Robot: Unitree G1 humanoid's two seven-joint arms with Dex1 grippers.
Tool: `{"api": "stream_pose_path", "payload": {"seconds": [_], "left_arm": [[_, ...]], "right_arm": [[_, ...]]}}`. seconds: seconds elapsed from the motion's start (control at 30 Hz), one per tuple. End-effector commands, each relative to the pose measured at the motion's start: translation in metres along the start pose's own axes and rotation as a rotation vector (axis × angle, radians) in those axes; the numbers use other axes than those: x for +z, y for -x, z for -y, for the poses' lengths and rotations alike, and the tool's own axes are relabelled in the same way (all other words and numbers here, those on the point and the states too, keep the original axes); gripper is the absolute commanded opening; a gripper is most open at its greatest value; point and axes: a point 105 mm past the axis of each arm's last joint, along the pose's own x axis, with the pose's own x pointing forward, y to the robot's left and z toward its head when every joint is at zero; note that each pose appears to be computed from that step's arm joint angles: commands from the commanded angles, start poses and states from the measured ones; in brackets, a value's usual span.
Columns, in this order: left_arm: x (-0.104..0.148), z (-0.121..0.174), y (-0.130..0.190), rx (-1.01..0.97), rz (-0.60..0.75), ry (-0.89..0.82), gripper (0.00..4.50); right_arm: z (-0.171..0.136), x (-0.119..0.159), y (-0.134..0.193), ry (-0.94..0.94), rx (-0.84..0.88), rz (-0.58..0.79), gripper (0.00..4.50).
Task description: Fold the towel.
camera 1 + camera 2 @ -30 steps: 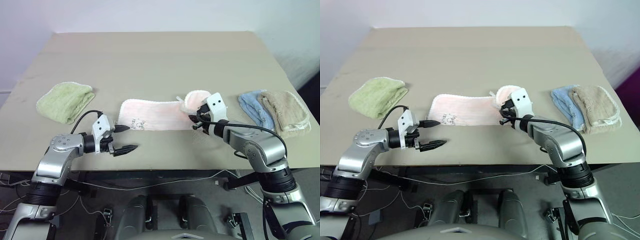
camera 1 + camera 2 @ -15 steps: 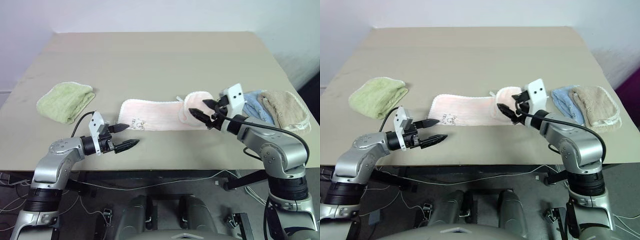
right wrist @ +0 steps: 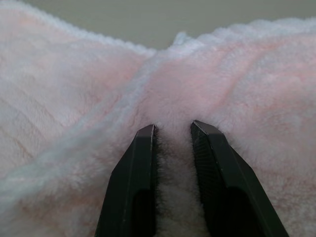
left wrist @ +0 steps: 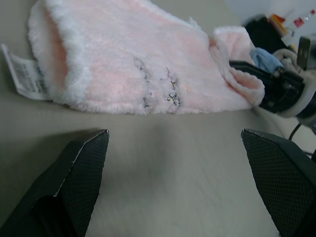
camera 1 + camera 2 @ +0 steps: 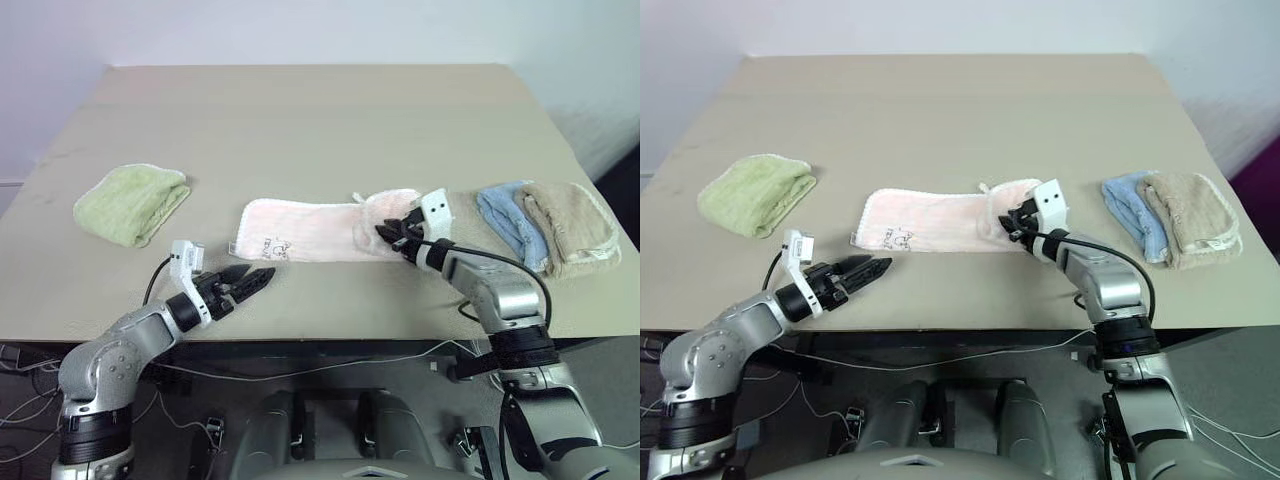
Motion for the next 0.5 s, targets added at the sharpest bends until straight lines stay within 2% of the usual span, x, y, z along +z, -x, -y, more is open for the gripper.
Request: {"api": "stream_pose_path", "payload": {"seconds": [0.03, 0.3, 0.5], "left_arm": [[-0.010, -0.003, 0.006, 0.075, -0.017, 0.081, 4.50], [-0.020, -0.018, 0.004, 0.195, 0.039, 0.357, 4.50], [-0.013, -0.023, -0.010, 0.225, 0.074, 0.523, 4.50]], "right_arm": [[-0.011, -0.014, -0.002, 0.043, 0.050, -0.028, 1.16], [-0.020, 0.055, 0.028, 0.117, 0.108, 0.217, 1.16], [-0.019, 0.083, 0.047, 0.155, 0.093, 0.296, 1.16]]}}
